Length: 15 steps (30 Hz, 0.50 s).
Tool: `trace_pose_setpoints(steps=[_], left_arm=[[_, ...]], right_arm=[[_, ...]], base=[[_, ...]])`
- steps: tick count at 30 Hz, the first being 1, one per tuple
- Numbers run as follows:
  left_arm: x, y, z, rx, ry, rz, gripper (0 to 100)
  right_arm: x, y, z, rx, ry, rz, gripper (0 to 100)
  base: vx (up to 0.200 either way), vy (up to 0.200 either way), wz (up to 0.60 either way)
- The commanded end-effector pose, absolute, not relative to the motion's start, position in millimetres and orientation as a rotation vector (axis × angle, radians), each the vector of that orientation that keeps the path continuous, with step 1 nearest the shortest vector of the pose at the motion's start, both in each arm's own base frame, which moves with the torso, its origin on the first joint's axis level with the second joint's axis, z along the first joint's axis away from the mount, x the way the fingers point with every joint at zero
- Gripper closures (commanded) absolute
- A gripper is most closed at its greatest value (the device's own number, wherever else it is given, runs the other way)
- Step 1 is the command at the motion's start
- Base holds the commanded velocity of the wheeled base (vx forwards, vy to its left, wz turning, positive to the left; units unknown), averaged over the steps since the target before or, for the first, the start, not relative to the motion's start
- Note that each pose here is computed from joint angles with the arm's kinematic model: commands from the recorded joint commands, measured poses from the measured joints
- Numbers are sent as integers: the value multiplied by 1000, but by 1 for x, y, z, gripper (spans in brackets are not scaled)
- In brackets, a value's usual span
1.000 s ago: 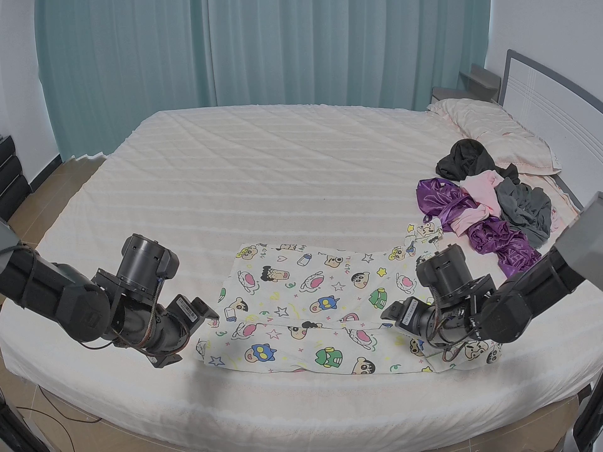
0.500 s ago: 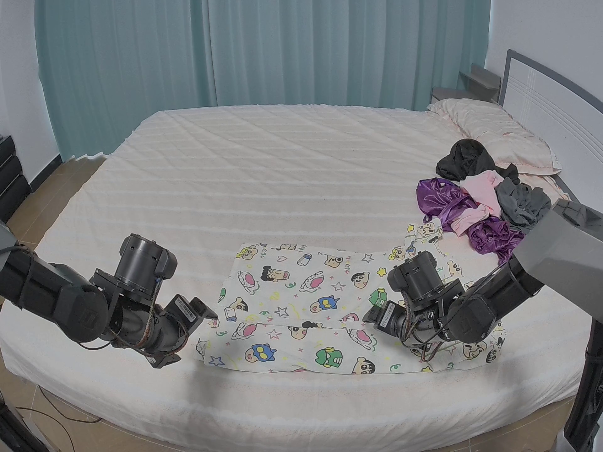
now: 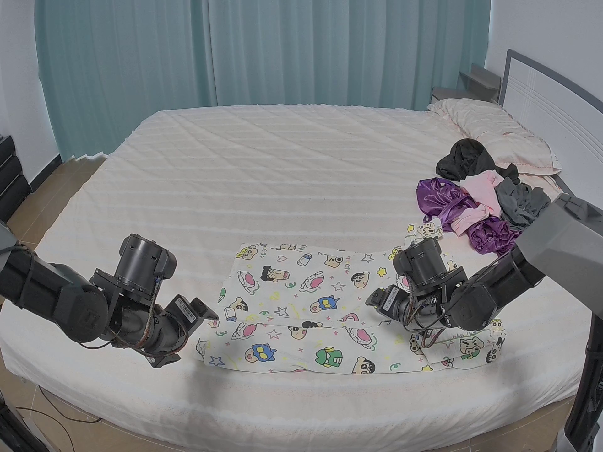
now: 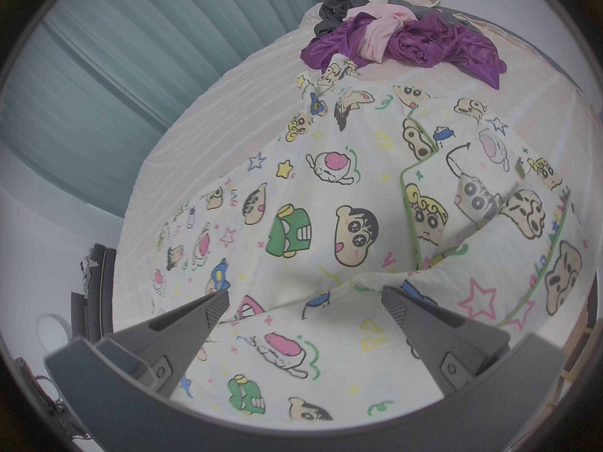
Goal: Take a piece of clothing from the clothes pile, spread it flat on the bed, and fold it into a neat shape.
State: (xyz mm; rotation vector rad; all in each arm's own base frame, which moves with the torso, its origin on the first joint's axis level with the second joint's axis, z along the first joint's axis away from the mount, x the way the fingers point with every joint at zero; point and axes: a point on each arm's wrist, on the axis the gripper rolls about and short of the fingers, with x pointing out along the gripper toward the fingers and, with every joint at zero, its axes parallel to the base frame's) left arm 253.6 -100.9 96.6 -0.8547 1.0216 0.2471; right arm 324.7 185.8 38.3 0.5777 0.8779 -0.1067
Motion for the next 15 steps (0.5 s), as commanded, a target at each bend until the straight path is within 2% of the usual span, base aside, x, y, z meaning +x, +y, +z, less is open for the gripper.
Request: trace_pose_setpoints(steps=[1,5,9,15], left_arm=[[259,-97,92,-798,1024,219,0],[269,-94,83,-714,1029,179,0],[280,-94,67,-575,1086,92,0],[299,-95,58,-484,1112,-65,0]], right_arm=[[308,182,76,607,836,-37,0],[298,172,89,586,829,-16,0],[293,151,76,517,855,-60,0],[286,123,71,487,872,-126,0]], base=[[0,0,0],[0,0,0],[0,0,0],[0,0,0]])
